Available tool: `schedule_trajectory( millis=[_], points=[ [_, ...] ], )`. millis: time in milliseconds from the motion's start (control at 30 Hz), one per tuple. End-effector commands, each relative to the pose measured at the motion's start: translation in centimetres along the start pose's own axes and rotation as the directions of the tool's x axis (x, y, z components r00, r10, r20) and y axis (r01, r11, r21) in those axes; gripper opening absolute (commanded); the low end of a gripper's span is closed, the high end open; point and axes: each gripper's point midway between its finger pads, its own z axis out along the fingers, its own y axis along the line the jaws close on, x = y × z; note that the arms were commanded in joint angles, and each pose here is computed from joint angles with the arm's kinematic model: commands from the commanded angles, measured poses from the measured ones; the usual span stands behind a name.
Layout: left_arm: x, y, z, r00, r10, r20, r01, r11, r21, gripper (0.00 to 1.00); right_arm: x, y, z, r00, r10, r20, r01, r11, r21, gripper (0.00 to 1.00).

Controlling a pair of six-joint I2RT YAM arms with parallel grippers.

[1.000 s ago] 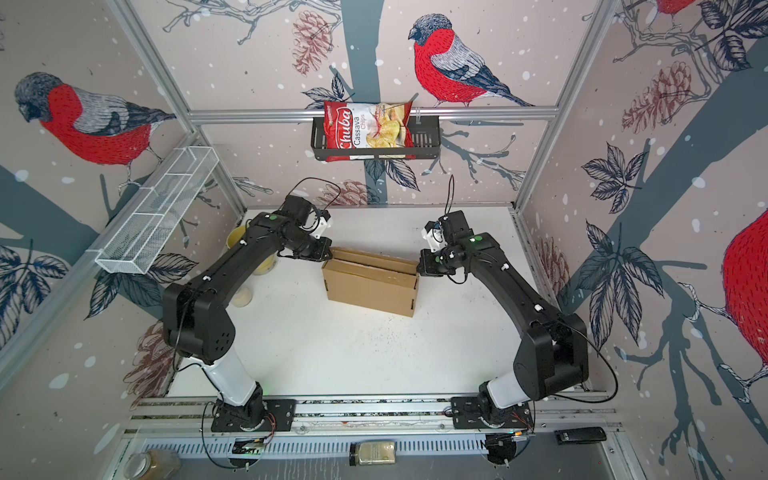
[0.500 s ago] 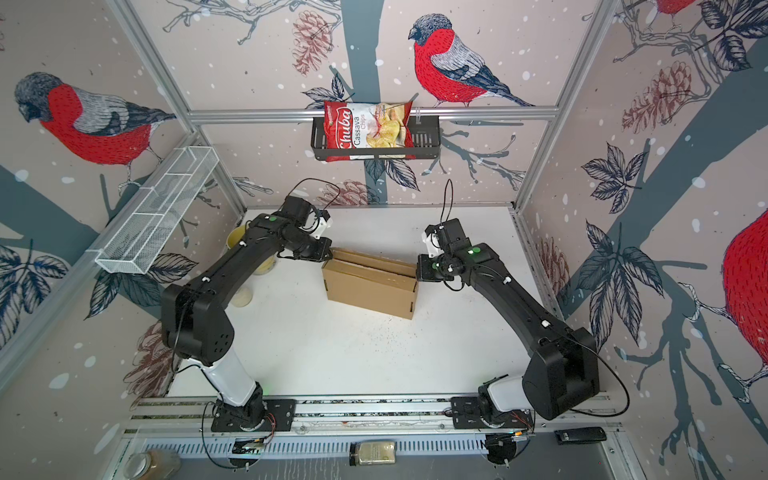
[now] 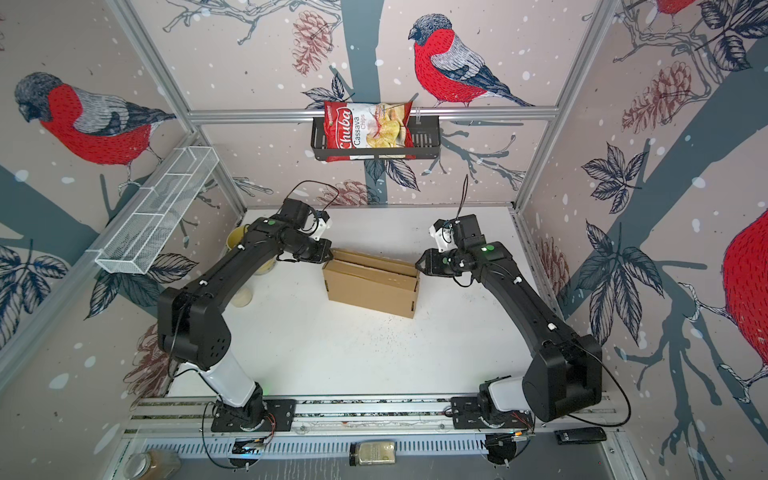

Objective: Fold the paper box
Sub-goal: 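Open the right gripper and draw it back from the box end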

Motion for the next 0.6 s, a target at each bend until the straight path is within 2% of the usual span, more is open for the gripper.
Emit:
schedule_trajectory(
  millis=[0,100,167,267,433,467,567],
  points=[
    [3.8,1.1,0.5,0.987,-0.047,-0.152,0.039,0.998,-0.051,0.0,-1.1,1.7,-1.5,0.988,-0.122,0.097,0.129,0.989,-0.07,0.5],
    [3.8,1.1,0.5,0.987,-0.047,-0.152,0.04,0.998,-0.053,0.0,-0.7,1.6,-2.5,0.949,-0.23,0.217,0.243,0.969,-0.033,0.55],
    [3.9,1.2,0.6,0.987,-0.047,-0.156,0.039,0.998,-0.054,0.0,0.4,1.9,-2.7,0.906,-0.319,0.279,0.335,0.942,-0.011,0.65],
    [4.1,1.2,0.7,0.986,-0.045,-0.161,0.036,0.998,-0.057,0.0,2.6,1.4,-2.1,0.832,-0.455,0.318,0.463,0.885,0.056,0.73],
    [4.4,1.5,0.7,0.984,-0.048,-0.17,0.037,0.997,-0.066,0.0,4.8,1.0,-1.2,0.719,-0.598,0.355,0.597,0.792,0.127,0.78],
    [4.3,1.4,0.7,0.984,-0.048,-0.17,0.037,0.997,-0.064,0.0,5.3,0.8,-0.8,0.707,-0.618,0.345,0.612,0.778,0.139,0.79],
    [4.4,1.4,0.6,0.984,-0.048,-0.171,0.037,0.997,-0.067,0.0,5.5,-0.7,0.2,0.721,-0.614,0.321,0.59,0.787,0.181,0.79]
  ],
)
